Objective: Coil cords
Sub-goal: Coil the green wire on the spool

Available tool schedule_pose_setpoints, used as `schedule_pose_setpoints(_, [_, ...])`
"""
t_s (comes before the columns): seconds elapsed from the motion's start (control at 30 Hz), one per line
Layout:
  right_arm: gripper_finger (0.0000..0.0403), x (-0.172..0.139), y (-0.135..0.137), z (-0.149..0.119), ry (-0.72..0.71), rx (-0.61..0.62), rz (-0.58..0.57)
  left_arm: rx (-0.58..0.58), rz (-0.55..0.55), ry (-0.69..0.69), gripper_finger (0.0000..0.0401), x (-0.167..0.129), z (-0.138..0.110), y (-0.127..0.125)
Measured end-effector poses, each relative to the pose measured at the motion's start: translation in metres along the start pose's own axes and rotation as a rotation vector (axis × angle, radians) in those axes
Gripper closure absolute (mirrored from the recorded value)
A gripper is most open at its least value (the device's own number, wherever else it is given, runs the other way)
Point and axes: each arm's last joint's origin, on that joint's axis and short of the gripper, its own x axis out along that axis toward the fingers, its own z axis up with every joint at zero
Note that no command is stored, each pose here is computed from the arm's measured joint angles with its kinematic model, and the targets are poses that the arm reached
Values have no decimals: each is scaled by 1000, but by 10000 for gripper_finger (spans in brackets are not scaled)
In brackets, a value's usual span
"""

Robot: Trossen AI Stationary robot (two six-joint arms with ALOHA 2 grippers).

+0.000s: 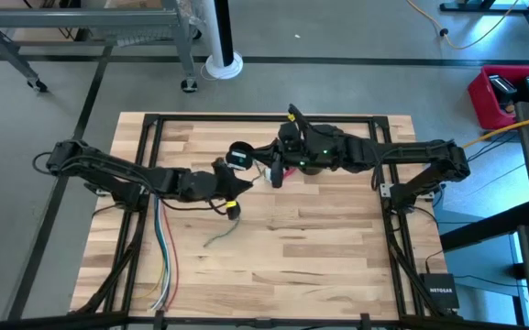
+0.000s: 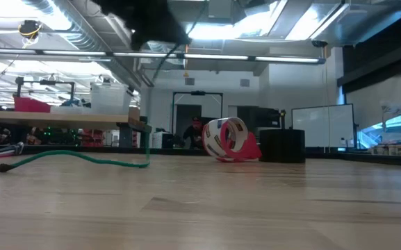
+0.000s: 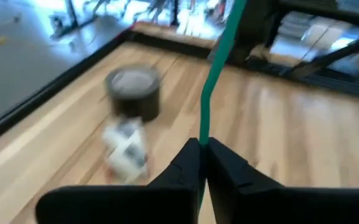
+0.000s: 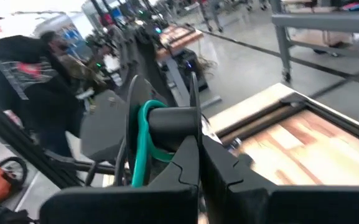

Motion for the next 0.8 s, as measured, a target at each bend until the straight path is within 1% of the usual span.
schedule_pose_setpoints(0.13, [401, 0, -2, -5, 48, 11, -25, -10, 93, 71, 397, -13, -6, 5])
schedule_pose_setpoints(0.3, [401, -1, -5, -10, 103, 19, -52, -13, 141, 65, 398, -36, 0, 13])
schedule_pose_setpoints(0.43, [401, -1, -5, -12, 120, 28, -60, -25, 202, 50, 399, -55, 6, 23])
schedule_pose_setpoints(0.67, [401, -1, -3, -12, 145, 40, 2, -67, 280, 70, 399, -80, 6, 39])
schedule_pose_setpoints(0.8, [401, -1, -3, -13, 162, 42, 15, -95, 294, 41, 400, -89, 9, 44])
